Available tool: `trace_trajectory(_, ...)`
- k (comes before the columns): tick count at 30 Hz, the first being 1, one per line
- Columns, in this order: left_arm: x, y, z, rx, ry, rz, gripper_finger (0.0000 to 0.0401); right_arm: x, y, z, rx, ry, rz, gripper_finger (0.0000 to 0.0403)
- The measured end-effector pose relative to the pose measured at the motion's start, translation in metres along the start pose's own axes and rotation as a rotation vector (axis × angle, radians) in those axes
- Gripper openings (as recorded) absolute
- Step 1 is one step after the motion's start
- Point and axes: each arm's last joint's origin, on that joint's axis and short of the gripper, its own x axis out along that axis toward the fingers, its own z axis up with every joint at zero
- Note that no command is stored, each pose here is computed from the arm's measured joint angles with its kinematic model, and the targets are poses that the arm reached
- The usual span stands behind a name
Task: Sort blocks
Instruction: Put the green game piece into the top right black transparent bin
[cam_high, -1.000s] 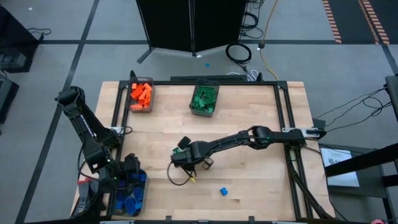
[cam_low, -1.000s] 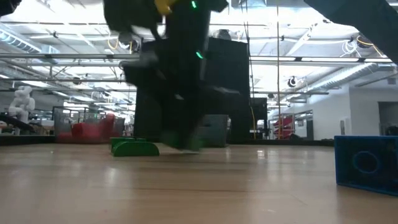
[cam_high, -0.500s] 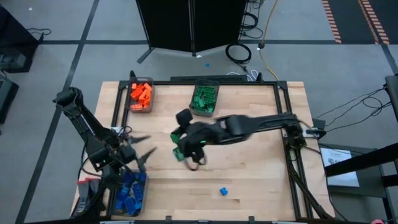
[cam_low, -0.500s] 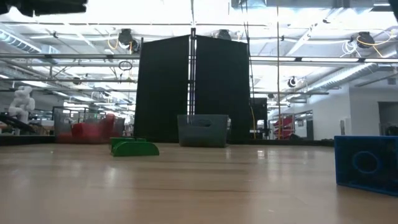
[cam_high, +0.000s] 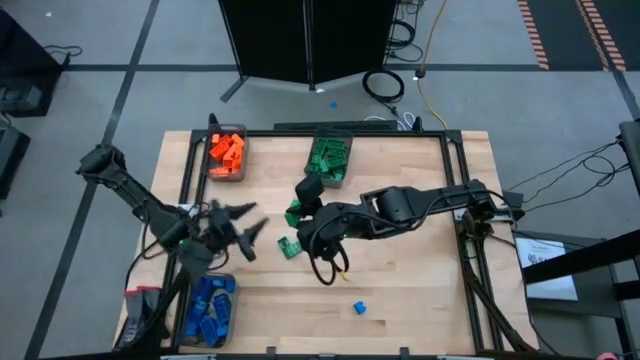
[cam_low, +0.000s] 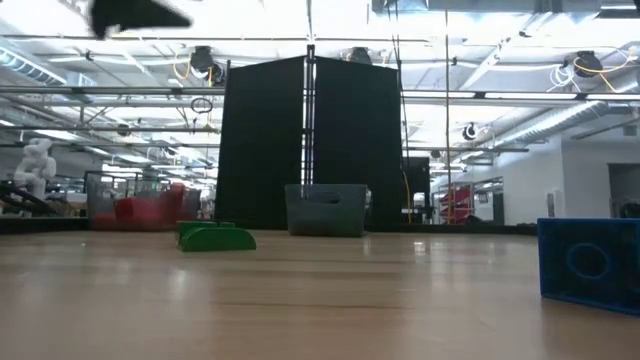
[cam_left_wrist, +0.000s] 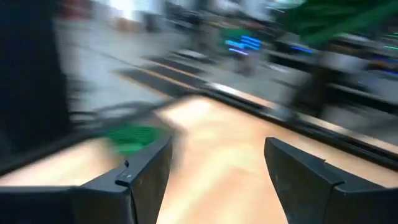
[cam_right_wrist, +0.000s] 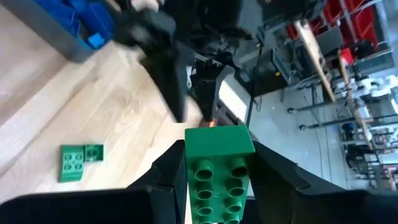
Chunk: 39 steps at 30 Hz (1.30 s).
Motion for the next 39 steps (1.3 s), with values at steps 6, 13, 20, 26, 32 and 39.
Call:
trace_trajectory(6,0.023,-0.014,0.041,0.025,-0.124,-0.610,0.0256,-0.006,0.009,0.009,-0.021,-0.038,0.005,0.0117)
trace_trajectory(13,0.039,-0.006,0.046,0.252,-0.214,-0.735,0.0256,-0.028,0.016,0.019,-0.031,-0.041,-0.038,0.0117)
trace_trajectory(20,0.050,-0.005,0.042,0.470,-0.271,-0.682,0.0256,-0.040,0.014,0.025,-0.004,-0.082,-0.078,0.0117)
trace_trajectory(26,0.057,-0.002,0.045,0.591,-0.340,-0.587,0.0256,-0.040,0.012,0.026,0.072,-0.103,-0.080,0.0117)
trace_trajectory(32,0.060,0.001,0.052,0.621,-0.413,-0.547,0.0256,-0.036,0.006,0.024,0.096,-0.144,-0.048,0.0117)
trace_trajectory(39,0.063,0.004,0.055,0.611,-0.431,-0.538,0.0256,-0.033,0.000,0.023,0.087,-0.164,-0.048,0.0117)
